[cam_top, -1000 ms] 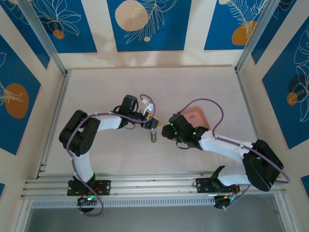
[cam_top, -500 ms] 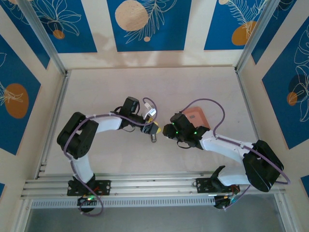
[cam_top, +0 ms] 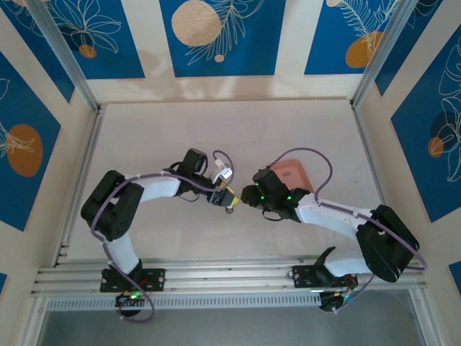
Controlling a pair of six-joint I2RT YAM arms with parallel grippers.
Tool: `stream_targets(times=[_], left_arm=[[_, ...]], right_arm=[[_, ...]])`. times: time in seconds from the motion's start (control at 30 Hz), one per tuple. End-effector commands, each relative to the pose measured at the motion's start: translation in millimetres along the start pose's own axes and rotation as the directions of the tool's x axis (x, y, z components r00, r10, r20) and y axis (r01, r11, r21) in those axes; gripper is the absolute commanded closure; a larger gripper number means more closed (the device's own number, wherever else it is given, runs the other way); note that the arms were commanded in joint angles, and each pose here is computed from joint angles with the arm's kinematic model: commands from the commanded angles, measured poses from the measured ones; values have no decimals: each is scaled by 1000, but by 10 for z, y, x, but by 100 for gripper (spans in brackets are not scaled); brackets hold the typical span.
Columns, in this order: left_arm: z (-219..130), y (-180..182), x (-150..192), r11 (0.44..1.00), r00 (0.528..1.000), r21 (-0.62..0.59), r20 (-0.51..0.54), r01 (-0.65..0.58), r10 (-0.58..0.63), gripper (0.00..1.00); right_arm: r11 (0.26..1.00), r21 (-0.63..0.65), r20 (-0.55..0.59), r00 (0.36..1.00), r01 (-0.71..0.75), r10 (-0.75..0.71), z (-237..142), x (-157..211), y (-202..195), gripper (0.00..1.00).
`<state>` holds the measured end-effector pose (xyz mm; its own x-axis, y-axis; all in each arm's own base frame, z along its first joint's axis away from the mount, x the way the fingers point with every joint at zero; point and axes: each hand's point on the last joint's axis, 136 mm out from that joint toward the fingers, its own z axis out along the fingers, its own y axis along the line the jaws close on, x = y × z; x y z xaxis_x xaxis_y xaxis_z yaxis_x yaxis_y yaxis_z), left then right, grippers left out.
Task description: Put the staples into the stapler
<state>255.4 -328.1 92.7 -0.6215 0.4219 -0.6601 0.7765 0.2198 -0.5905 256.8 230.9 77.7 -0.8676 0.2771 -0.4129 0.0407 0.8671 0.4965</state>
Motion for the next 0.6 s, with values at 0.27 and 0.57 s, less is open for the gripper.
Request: stream_targets(times=[0.27, 0.57], left_arm=[[-450, 352, -227, 954, 973, -275, 225, 119, -56, 33], [-715, 592, -118, 888, 949, -405, 301, 215, -92, 33]], right_arm=[[995, -93, -76, 996, 38, -45, 201, 60, 368, 61], [994, -81, -153, 985, 69, -81, 391, 259, 396, 63]])
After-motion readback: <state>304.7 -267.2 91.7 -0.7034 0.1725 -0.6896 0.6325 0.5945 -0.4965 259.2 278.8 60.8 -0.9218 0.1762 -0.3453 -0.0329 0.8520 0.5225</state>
